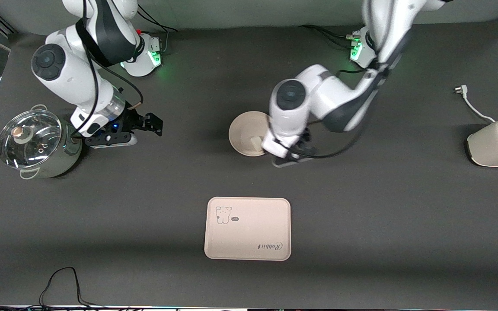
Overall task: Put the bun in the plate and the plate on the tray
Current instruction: 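Open the left gripper over the plate while the right gripper reaches the plate, then grasp the plate rim with the right gripper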
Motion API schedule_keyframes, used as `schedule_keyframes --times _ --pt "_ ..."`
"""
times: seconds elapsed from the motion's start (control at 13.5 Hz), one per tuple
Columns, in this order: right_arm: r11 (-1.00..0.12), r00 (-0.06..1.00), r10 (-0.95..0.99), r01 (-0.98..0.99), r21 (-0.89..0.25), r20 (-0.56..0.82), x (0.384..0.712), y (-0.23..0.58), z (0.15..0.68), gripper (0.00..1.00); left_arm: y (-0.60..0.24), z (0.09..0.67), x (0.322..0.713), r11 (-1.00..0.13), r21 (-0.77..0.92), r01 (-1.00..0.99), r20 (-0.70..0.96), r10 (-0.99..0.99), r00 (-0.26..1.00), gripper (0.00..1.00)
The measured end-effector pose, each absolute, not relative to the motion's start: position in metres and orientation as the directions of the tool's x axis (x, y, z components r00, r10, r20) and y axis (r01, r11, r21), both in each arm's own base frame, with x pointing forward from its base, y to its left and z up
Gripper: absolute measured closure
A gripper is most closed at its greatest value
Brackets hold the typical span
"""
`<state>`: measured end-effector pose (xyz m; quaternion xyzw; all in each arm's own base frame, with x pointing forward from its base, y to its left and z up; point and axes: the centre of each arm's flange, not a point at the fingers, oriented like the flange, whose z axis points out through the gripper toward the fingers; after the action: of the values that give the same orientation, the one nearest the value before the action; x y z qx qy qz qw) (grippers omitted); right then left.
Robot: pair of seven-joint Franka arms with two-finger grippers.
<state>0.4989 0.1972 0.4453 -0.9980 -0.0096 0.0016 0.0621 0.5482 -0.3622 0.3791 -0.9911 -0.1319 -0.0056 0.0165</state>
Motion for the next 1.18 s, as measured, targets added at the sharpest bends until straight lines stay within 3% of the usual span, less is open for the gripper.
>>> schedule_keyframes --times 0.3,0.59,0.81,1.18 --pt "-0.988 0.999 0.043 0.044 -0.145 0.016 0.492 0.228 0.419 0.0 -0.187 0.438 0.611 -0.965 -0.053 0.256 -0.002 0.257 0.966 0.0" --pt "-0.981 0.998 0.059 0.058 -0.185 -0.004 0.488 0.259 0.385 0.0 -0.054 0.505 0.602 -0.98 -0.056 0.189 -0.007 0.19 0.982 0.0" --pt "-0.977 0.999 0.031 0.024 -0.213 -0.026 0.479 0.292 0.363 0.0 -0.023 0.53 0.579 -0.982 -0.064 0.18 -0.013 0.181 0.983 0.0" --pt "-0.985 1.0 -0.008 -0.008 -0.171 0.0 0.462 0.326 0.318 0.0 -0.023 0.527 0.577 -0.982 -0.067 0.176 -0.038 0.178 0.983 0.0"
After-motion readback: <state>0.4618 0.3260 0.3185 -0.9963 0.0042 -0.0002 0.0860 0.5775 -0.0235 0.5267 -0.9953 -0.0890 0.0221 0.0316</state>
